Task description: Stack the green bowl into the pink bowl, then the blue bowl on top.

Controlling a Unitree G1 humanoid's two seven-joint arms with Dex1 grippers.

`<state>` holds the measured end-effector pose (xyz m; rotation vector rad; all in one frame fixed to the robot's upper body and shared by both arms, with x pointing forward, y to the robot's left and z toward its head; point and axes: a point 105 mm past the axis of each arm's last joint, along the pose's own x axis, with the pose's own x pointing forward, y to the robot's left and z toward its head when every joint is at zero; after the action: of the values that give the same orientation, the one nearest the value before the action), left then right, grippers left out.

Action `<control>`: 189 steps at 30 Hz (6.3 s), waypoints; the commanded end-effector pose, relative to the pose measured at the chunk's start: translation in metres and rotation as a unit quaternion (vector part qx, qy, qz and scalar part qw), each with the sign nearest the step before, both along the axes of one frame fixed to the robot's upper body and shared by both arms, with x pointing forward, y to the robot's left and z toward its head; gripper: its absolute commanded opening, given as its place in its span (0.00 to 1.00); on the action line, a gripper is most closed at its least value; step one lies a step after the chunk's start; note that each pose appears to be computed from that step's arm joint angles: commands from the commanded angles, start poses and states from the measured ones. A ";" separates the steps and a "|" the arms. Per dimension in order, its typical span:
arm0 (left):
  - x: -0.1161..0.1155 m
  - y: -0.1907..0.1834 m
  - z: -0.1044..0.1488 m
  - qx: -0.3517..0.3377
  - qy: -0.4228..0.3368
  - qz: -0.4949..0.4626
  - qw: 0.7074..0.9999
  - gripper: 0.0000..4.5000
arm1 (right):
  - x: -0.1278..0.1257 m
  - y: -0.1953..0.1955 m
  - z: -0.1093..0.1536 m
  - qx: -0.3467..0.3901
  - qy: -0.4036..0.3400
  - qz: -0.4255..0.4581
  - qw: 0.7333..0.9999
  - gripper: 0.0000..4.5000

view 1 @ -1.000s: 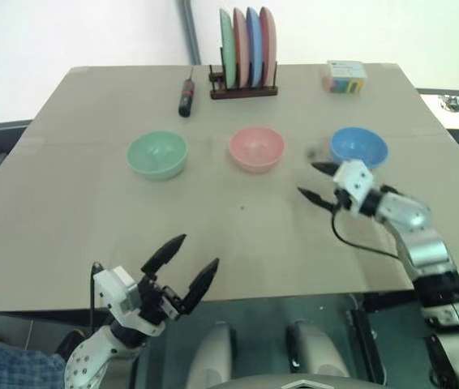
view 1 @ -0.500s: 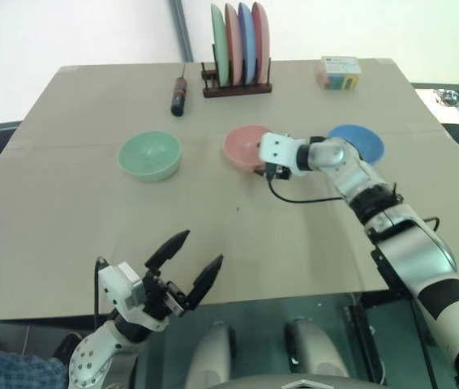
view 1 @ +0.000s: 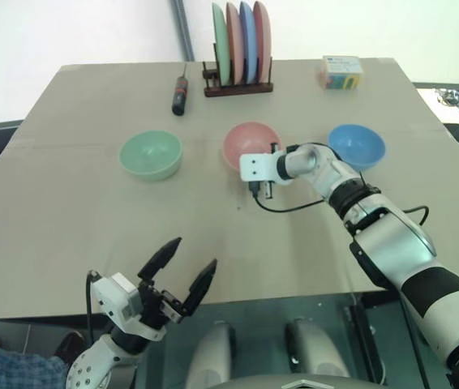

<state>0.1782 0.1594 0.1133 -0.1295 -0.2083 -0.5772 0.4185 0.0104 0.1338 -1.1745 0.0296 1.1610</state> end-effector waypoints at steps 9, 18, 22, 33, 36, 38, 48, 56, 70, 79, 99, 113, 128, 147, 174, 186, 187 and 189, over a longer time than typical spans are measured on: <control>0.002 -0.003 0.014 0.010 -0.028 -0.025 0.999 1.00 | -0.091 -0.027 0.026 -0.014 0.058 0.239 0.969 0.01; 0.007 -0.003 0.013 0.013 -0.029 -0.043 0.999 1.00 | -0.128 -0.048 0.002 -0.042 0.098 0.223 0.969 0.17; 0.008 -0.001 0.011 0.014 -0.025 -0.050 0.998 1.00 | -0.126 -0.049 0.010 -0.032 0.091 0.212 0.972 0.49; 0.016 0.004 0.009 0.032 -0.014 -0.060 0.998 1.00 | -0.122 -0.083 0.070 0.160 0.174 0.114 0.965 0.99; 0.042 0.013 0.019 0.075 -0.003 -0.021 0.997 1.00 | -0.131 -0.109 0.087 0.238 0.205 0.083 0.946 0.99; 0.061 0.022 0.026 0.095 0.007 0.015 0.995 1.00 | -0.138 -0.117 0.097 0.279 0.212 0.076 0.934 0.99; 0.154 0.058 0.049 0.303 0.101 0.114 0.941 1.00 | -0.146 -0.149 0.114 0.394 0.230 0.028 0.889 0.99; 0.195 0.107 0.070 0.381 0.131 0.179 0.897 1.00 | -0.145 -0.150 0.115 0.403 0.222 0.015 0.888 0.99; 0.230 0.083 0.059 0.428 0.097 0.087 0.894 1.00 | -0.141 -0.151 0.119 0.398 0.202 0.004 0.895 0.99; 0.230 0.082 0.051 0.438 0.106 0.065 0.890 0.28 | -0.141 -0.151 0.118 0.394 0.200 0.005 0.897 1.00; 0.169 -0.076 0.132 0.424 -0.155 -0.213 0.867 0.03 | -0.133 -0.151 0.114 0.391 0.195 -0.004 0.899 1.00; 0.075 -0.095 0.089 0.514 -0.146 -0.486 0.692 0.03 | -0.134 -0.152 0.115 0.389 0.186 -0.007 0.902 1.00; 0.110 -0.101 0.109 0.475 -0.214 -0.390 0.759 0.64 | -0.132 -0.152 0.117 0.391 0.186 -0.006 0.902 1.00; 0.121 0.015 0.136 0.185 -0.120 -0.153 0.963 1.00 | 0.002 -0.202 0.065 0.190 0.040 -0.254 0.947 1.00; 0.078 0.035 0.091 0.204 -0.042 -0.109 0.972 1.00 | 0.033 -0.191 0.036 0.057 0.037 -0.257 0.964 0.04; 0.087 0.031 0.089 0.218 -0.042 -0.143 0.964 1.00 | -0.085 -0.107 0.139 0.134 0.071 0.116 0.982 0.04; 0.088 0.031 0.090 0.219 -0.043 -0.147 0.964 1.00 | -0.103 -0.102 0.135 0.125 0.087 0.141 0.978 0.04; 0.090 0.030 0.090 0.222 -0.044 -0.152 0.962 1.00 | -0.128 -0.096 0.127 0.107 0.110 0.169 0.973 0.04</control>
<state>0.2686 0.1903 0.1945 0.2648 -0.1079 -0.9118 0.3137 -0.0917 0.2492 -0.8605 -0.0882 1.4916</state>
